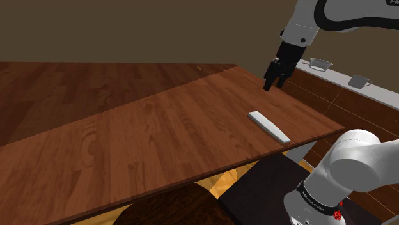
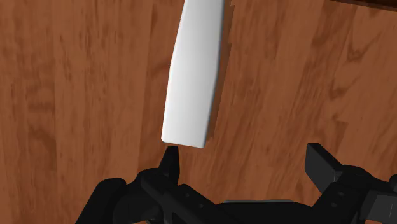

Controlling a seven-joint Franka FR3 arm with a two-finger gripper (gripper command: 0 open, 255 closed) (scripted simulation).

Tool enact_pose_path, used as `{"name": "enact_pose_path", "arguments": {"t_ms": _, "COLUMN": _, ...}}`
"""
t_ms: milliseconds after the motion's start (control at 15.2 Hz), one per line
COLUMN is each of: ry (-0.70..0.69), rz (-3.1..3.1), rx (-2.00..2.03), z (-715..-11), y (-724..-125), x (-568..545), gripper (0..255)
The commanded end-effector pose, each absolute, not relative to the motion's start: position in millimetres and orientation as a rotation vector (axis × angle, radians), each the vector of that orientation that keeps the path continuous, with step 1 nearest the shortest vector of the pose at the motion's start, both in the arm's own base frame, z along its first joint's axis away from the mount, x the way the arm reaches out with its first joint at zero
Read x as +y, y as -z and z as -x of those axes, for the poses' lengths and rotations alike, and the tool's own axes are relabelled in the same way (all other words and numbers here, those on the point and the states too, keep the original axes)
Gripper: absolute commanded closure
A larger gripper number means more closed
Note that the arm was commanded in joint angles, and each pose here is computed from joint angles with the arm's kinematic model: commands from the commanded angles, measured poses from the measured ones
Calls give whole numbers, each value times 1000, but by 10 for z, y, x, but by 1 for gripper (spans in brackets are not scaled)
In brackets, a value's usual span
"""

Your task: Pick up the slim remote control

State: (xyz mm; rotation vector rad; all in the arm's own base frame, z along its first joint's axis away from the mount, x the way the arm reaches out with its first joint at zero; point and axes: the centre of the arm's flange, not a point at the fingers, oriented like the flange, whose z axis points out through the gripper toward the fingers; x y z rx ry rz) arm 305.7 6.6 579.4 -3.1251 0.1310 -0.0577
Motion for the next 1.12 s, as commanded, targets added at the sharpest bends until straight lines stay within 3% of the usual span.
{"name": "enact_pose_path", "arguments": {"t_ms": 0, "ry": 58, "rz": 3125, "rx": 131, "z": -3057, "y": -5794, "x": 66, "gripper": 0}}
{"name": "enact_pose_path", "arguments": {"t_ms": 726, "ry": 14, "rz": 3102, "rx": 453, "z": -2712, "y": -4451, "x": -289, "gripper": 0}}
{"name": "enact_pose_path", "arguments": {"t_ms": 1056, "ry": 14, "rz": 3102, "rx": 453, "z": -2712, "y": -4187, "x": -289, "gripper": 0}}
